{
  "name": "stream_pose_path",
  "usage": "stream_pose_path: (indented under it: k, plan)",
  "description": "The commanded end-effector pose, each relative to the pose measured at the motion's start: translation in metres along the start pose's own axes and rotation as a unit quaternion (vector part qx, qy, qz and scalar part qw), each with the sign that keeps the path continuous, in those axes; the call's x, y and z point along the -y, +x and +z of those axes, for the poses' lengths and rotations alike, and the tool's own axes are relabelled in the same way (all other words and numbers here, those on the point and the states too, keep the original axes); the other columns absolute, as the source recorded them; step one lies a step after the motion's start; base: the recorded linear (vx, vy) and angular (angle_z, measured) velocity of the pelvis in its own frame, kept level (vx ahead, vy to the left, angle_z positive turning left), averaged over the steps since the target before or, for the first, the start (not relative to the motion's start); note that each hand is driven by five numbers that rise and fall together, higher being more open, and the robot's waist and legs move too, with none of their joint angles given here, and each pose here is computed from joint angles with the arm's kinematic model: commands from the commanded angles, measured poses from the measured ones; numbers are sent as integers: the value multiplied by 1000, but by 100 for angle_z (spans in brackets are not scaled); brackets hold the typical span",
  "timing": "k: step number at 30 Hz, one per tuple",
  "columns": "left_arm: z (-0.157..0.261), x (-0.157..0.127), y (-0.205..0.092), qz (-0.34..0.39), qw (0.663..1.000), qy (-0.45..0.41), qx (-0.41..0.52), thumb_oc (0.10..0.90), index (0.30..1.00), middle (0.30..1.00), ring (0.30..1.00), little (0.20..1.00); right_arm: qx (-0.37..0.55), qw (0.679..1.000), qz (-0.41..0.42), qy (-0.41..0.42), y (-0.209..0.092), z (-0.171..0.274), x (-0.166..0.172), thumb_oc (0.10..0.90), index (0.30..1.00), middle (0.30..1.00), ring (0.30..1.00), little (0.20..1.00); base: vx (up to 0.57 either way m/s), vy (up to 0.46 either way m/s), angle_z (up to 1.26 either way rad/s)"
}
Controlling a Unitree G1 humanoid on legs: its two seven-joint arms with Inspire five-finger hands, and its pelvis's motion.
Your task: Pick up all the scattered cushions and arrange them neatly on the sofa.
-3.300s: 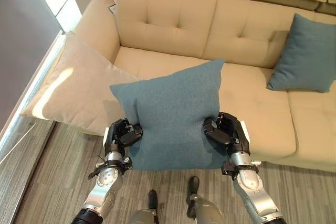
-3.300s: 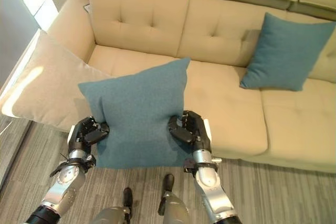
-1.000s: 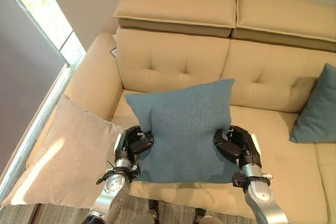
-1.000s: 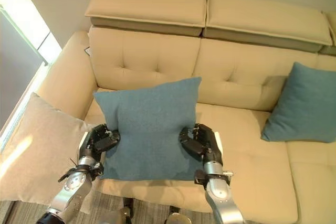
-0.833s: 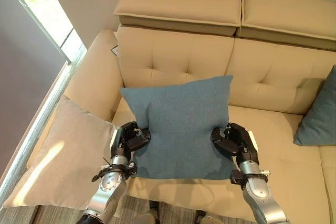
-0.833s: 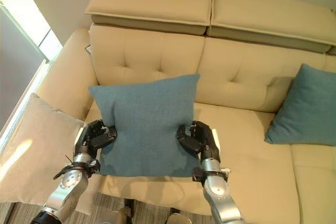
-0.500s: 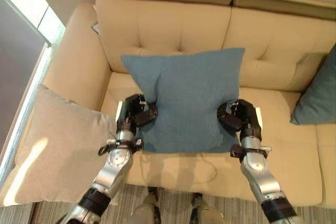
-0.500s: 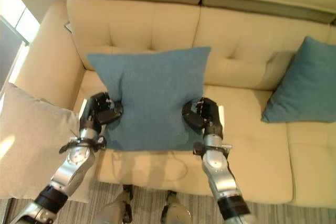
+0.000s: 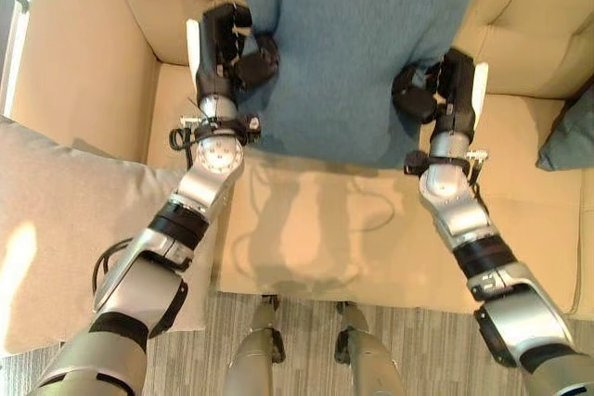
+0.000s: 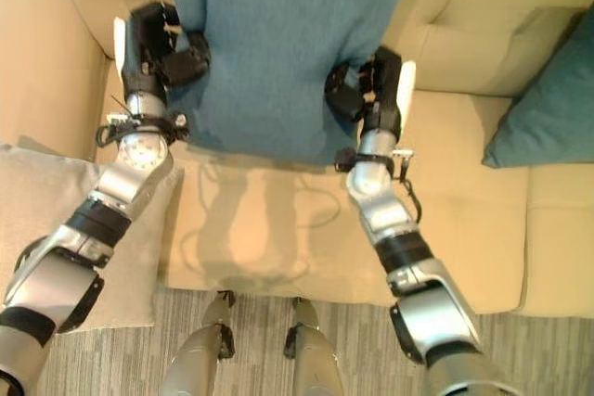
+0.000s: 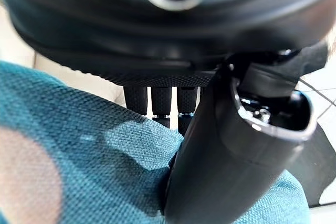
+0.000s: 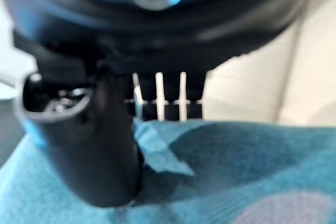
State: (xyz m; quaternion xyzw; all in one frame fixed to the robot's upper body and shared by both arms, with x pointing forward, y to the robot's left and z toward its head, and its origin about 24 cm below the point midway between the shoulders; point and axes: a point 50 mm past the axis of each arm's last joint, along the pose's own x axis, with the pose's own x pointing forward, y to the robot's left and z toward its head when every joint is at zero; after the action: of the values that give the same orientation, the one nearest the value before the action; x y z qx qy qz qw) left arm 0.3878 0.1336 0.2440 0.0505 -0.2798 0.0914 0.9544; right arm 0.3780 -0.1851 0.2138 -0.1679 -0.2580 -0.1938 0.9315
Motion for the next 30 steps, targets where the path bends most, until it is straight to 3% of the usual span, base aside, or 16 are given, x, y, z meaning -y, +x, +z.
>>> stream_pose_path:
  k: [1,6,8,15,16,17,18,19,20,30]
  plan:
    - [110,72,3,-123,961,-71,235,400,300,300,300,300,289,954,21,82,19,139,-27,400,300,300,300,300,-23,4,5]
    - [115,74,6,-109,962,-85,236,400,300,300,300,300,300,952,6,60,26,146,-25,400,300,300,300,300,-13,1,7]
    - [122,83,13,-93,964,-100,227,400,300,300,300,300,316,947,-42,34,38,159,-22,400,300,300,300,300,-43,-15,-1]
    - [129,86,28,-96,968,-45,228,400,300,300,300,300,306,949,-72,24,46,162,-24,400,300,300,300,300,-22,-6,18]
    - [129,84,30,-94,969,-37,226,538,507,507,507,507,304,949,-74,21,47,163,-25,400,300,300,300,300,-30,15,15]
    - [127,80,34,-89,971,-27,220,596,594,594,594,594,302,950,-72,25,47,163,-26,400,300,300,300,300,-37,12,24]
    - [126,77,36,-87,972,-21,217,800,900,900,900,900,298,951,-71,29,47,162,-27,546,519,519,519,519,-44,9,-3]
    - [126,73,38,-82,972,-16,218,800,900,900,900,900,296,952,-67,30,46,162,-28,722,782,782,782,782,-27,-3,-47]
    - [126,70,38,-80,972,-15,219,800,900,900,900,900,293,953,-63,32,45,160,-30,800,900,900,900,900,-29,1,-57]
    - [70,35,31,-53,983,57,167,800,900,900,900,900,250,968,23,-13,14,105,-53,800,900,900,900,900,-21,6,-5]
